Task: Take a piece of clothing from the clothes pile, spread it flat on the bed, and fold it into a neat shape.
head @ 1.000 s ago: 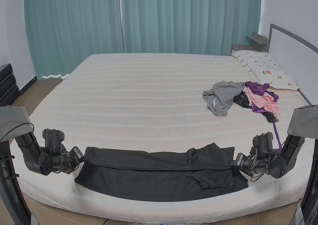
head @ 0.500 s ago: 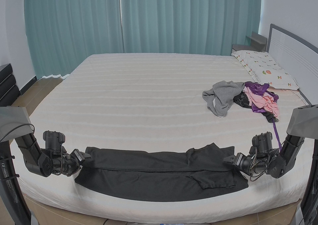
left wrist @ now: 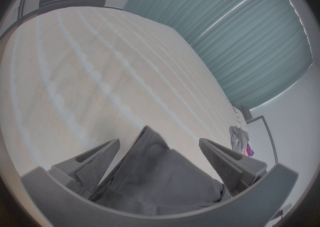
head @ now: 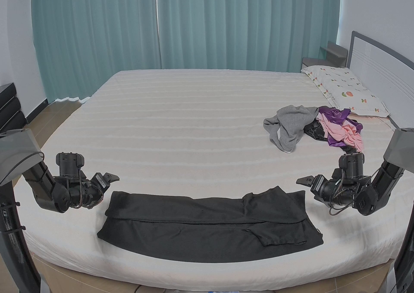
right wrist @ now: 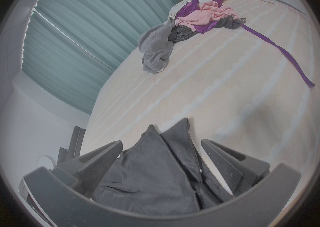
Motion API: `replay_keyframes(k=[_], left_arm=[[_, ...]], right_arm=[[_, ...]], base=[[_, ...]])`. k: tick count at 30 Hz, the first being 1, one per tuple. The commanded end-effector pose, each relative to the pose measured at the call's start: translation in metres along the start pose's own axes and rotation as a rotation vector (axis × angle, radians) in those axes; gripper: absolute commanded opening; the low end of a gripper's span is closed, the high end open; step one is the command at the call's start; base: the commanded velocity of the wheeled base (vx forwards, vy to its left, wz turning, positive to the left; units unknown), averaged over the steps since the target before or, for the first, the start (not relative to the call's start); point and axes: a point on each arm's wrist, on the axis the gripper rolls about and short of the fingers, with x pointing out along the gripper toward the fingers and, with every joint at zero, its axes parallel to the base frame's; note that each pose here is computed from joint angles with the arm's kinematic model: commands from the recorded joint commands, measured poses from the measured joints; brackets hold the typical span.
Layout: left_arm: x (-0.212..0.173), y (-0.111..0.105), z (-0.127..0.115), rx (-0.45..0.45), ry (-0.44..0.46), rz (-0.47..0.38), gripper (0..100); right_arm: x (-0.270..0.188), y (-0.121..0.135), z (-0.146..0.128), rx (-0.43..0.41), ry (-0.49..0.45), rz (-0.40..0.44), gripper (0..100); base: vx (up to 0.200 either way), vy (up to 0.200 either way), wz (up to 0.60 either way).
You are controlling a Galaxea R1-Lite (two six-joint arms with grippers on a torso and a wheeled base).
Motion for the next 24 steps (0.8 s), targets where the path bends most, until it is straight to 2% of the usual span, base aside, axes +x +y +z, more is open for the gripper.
replay_keyframes(k=[1,5,9,16,17,24], left_arm=[[0.038,-0.002,0.008,0.001,0.02,0.022,100],[0.044,0.0,0.007,0.002,0.041,0.042,100],[0.047,0.001,0.007,0.011,0.038,0.045,100],[0.049,-0.001,0.008,0.015,0.032,0.038,100],[0.049,-0.002,0.003,0.023,0.048,0.044,0],[0.051,0.001,0.003,0.018,0.004,0.094,0]], right_arm=[[0.027,-0.01,0.011,0.039,0.001,0.011,100],[0.035,-0.013,0.007,0.093,0.02,0.014,100],[0.041,-0.021,0.01,0.109,0.023,0.005,100],[0.039,-0.021,0.009,0.112,0.027,0.007,100],[0.04,-0.021,0.008,0.11,0.028,0.005,100],[0.043,-0.021,0.007,0.109,0.033,0.004,100]], base=[[0.0,0.0,0.0],[0.0,0.0,0.0],[0.0,0.0,0.0],[0.0,0.0,0.0],[0.0,0.0,0.0],[0.0,0.0,0.0]])
